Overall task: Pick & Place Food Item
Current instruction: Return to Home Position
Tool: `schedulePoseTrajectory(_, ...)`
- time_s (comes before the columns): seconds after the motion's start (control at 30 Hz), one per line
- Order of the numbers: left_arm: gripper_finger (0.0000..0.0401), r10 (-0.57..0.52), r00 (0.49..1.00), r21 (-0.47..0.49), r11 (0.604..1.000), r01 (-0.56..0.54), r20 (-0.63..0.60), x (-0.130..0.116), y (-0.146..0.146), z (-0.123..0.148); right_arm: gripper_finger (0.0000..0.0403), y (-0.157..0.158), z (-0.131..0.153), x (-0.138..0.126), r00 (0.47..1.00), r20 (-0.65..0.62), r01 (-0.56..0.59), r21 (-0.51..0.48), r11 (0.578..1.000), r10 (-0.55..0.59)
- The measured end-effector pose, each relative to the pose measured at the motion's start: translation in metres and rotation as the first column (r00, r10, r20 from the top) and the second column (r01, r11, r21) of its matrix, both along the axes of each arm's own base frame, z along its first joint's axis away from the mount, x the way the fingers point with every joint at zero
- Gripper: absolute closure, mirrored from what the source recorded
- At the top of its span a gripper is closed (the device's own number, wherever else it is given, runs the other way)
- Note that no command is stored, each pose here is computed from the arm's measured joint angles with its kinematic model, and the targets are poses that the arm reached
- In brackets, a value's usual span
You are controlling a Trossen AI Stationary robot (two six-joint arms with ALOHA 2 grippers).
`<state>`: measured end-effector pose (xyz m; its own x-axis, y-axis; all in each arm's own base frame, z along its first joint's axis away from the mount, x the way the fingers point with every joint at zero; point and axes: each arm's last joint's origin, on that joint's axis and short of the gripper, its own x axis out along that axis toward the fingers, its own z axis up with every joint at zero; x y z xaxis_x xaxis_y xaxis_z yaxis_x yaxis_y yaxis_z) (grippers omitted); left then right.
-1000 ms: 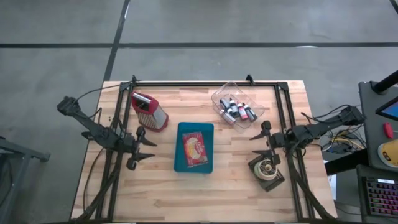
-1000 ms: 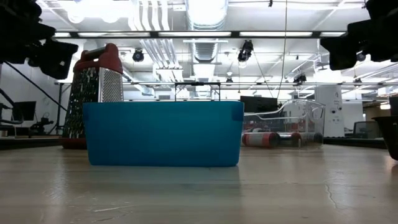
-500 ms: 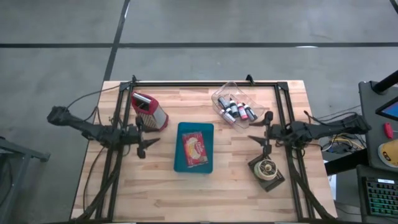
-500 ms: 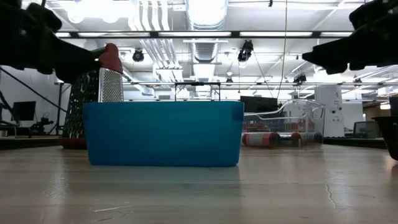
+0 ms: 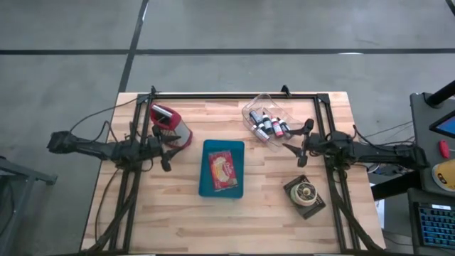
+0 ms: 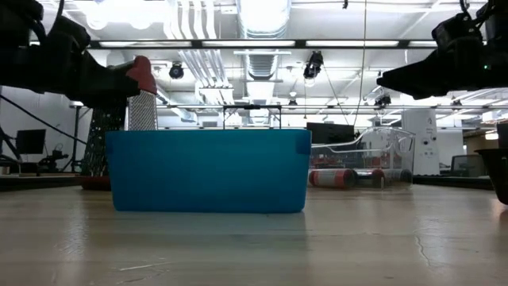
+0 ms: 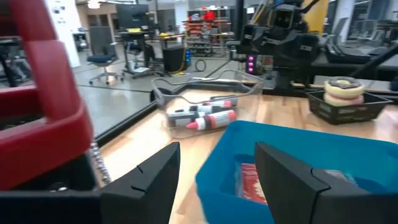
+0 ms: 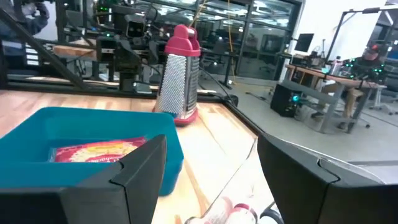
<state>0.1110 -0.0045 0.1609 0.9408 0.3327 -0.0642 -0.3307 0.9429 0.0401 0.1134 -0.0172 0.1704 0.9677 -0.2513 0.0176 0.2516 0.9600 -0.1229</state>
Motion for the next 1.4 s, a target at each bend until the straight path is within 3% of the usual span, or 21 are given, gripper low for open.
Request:
schedulePoseTrajectory(0.7, 0.0189, 0.051, 0.998, -0.053, 0.997, -0.052, -0.025, -0.001, 0.004, -0.005, 0.0154, -0.006, -0.002, -0.001, 1.0, -0.009, 0.009, 0.049, 0.999, -0.008)
schedulePoseTrajectory(1.1, 0.0189, -0.16, 0.986, -0.098, 0.983, 0.155, -0.039, 0.001, -0.002, -0.006, 0.0154, -0.003, -0.002, 0.0, 0.996, -0.001, -0.085, 0.085, 0.993, 0.086)
schedulePoseTrajectory(1.27, 0.0189, -0.283, 0.959, -0.105, 0.954, 0.281, -0.01, 0.002, -0.005, -0.004, 0.0154, 0.0, -0.002, 0.0, 0.982, -0.002, -0.187, 0.095, 0.978, 0.188)
schedulePoseTrajectory(1.4, 0.0189, -0.323, 0.946, -0.109, 0.941, 0.32, -0.007, 0.002, -0.007, -0.004, 0.0154, 0.0, -0.002, 0.0, 0.979, 0.001, -0.203, 0.104, 0.974, 0.204)
